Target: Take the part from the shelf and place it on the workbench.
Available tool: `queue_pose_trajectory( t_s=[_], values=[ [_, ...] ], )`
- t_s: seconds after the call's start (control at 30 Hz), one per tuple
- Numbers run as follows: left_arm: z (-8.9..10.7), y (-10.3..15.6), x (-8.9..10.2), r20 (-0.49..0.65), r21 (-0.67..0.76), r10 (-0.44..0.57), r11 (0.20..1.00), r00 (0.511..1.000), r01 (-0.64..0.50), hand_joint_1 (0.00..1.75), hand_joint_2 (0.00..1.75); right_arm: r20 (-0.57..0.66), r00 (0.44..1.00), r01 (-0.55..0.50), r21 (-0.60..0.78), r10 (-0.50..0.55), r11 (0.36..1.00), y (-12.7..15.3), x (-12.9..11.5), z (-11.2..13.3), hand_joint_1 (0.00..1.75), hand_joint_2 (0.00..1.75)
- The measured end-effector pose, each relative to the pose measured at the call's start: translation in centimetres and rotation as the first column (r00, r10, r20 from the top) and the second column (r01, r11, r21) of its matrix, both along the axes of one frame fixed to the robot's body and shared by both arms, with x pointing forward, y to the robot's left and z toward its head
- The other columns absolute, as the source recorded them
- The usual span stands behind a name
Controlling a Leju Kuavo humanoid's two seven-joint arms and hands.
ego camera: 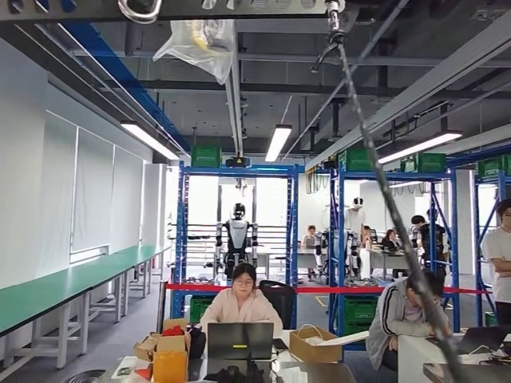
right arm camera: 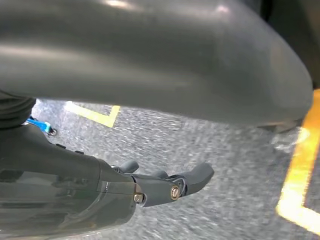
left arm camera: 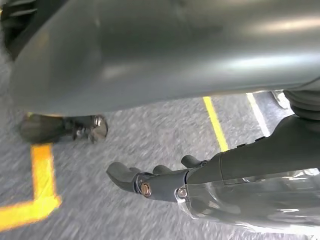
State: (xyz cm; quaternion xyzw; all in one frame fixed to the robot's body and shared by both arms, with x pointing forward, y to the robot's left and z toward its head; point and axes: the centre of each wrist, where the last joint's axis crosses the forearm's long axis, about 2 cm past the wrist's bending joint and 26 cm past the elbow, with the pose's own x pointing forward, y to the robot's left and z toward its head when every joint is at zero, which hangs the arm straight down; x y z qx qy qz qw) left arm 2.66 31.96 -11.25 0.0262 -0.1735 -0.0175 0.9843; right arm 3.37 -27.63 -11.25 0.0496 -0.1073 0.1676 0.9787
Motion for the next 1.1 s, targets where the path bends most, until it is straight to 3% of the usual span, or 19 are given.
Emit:
queue_pose_trajectory(
  t_s=[0.3,0.43,0.6,0.73,0.9,1.03,1.1],
  values=[
    [0.0,-0.1,0.2,0.031,-0.011,0.023,1.0,0.999,-0.022,0.0,0.0,0.0,0.998,0.056,0.001,-0.056,0.998,-0.4,0.0,0.0,0.0,0.0],
    [0.0,-0.4,0.4,0.055,-0.009,0.037,0.999,0.998,-0.037,0.0,1.75,-0.028,0.995,0.092,-0.014,-0.093,0.996,-0.8,-0.1,0.0,0.0,0.0],
    [0.0,-0.7,0.3,0.062,-0.007,0.055,0.998,0.997,-0.055,0.0,1.75,-0.072,0.988,0.131,-0.034,-0.133,0.991,-1.2,-0.6,-0.1,0.0,0.0],
    [0.0,-0.8,0.3,0.063,-0.01,0.06,0.998,0.996,-0.059,0.0,1.75,-0.087,0.984,0.155,-0.043,-0.158,0.987,-1.4,-0.7,-0.1,0.0,1.75],
    [0.0,-1.4,0.4,0.065,-0.021,0.064,0.998,0.996,-0.063,0.0,1.75,-0.088,0.98,0.171,-0.061,-0.176,0.983,-2.0,-0.8,-0.1,0.0,1.75],
    [0.0,-1.5,0.4,0.068,-0.024,0.066,0.998,0.996,-0.064,0.0,0.0,-0.082,0.98,0.176,-0.069,-0.182,0.982,-2.2,-0.6,-0.1,0.0,1.75],
    [0.0,-1.5,0.4,0.067,-0.023,0.066,0.998,0.996,-0.065,0.0,0.87,-0.082,0.98,0.177,-0.077,-0.183,0.981,-2.2,-0.6,-0.1,0.0,1.75]
  ],
)
